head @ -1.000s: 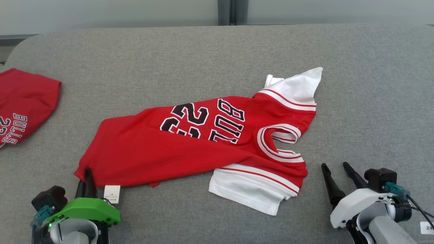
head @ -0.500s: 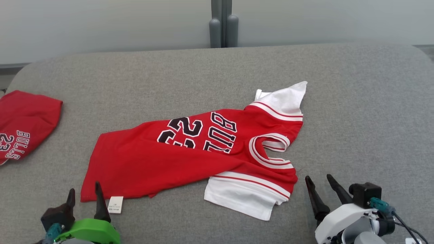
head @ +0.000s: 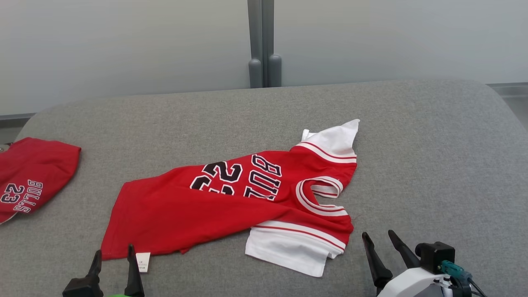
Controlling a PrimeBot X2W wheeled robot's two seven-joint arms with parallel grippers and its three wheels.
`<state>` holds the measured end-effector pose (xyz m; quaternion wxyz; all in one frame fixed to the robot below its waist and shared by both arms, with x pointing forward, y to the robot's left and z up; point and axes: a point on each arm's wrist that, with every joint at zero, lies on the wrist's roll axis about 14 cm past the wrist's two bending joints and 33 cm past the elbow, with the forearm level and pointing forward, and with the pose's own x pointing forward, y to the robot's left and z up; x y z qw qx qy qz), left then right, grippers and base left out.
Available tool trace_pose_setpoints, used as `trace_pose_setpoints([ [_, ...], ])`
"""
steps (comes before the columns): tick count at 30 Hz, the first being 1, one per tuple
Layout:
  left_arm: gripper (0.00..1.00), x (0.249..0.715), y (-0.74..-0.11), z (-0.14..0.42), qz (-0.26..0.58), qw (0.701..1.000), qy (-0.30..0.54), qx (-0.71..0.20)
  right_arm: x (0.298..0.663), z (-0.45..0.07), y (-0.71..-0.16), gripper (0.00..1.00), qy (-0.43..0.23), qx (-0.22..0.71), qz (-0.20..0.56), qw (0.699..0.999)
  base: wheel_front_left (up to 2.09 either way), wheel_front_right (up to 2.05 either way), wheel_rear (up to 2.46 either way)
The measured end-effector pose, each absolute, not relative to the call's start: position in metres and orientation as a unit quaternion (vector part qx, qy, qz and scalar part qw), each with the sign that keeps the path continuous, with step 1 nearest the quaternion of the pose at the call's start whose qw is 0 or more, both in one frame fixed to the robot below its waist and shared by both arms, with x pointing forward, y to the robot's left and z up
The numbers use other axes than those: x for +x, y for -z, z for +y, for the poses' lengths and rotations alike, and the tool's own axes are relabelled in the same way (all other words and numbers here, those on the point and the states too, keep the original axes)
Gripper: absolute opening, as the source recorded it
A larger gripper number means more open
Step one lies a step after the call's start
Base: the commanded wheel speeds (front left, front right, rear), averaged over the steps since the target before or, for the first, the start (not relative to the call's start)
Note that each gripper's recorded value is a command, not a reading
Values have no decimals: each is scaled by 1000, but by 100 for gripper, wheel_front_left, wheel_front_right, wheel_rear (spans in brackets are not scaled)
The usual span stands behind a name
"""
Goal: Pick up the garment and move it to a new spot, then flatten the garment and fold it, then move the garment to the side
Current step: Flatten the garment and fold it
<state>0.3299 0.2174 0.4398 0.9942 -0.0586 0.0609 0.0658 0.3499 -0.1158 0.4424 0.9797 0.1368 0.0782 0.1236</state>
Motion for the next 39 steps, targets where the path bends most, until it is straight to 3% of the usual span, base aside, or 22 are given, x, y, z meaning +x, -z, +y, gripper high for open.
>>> trace_pose_setpoints([
  [13,100,326,-441,212,60,995,-55,-52,369,-98,-430,100,-145,132,105,975,0,0,0],
  [21,100,320,-444,222,56,995,-73,-50,392,-82,-395,100,-166,94,166,967,0,0,0],
  [23,100,316,-443,228,58,994,-83,-50,394,-79,-385,2,-174,85,184,964,0,0,0],
  [24,100,315,-442,230,59,993,-86,-50,397,-78,-383,0,-176,80,188,963,0,0,0],
  [37,100,321,-442,233,62,992,-97,-53,503,-148,-428,0,-124,-25,120,985,0,0,0],
  [38,100,321,-442,232,63,992,-96,-53,506,-148,-427,69,-121,-24,124,985,0,0,0],
  [39,100,321,-441,231,65,992,-96,-52,508,-148,-424,100,-118,-23,129,984,0,0,0],
])
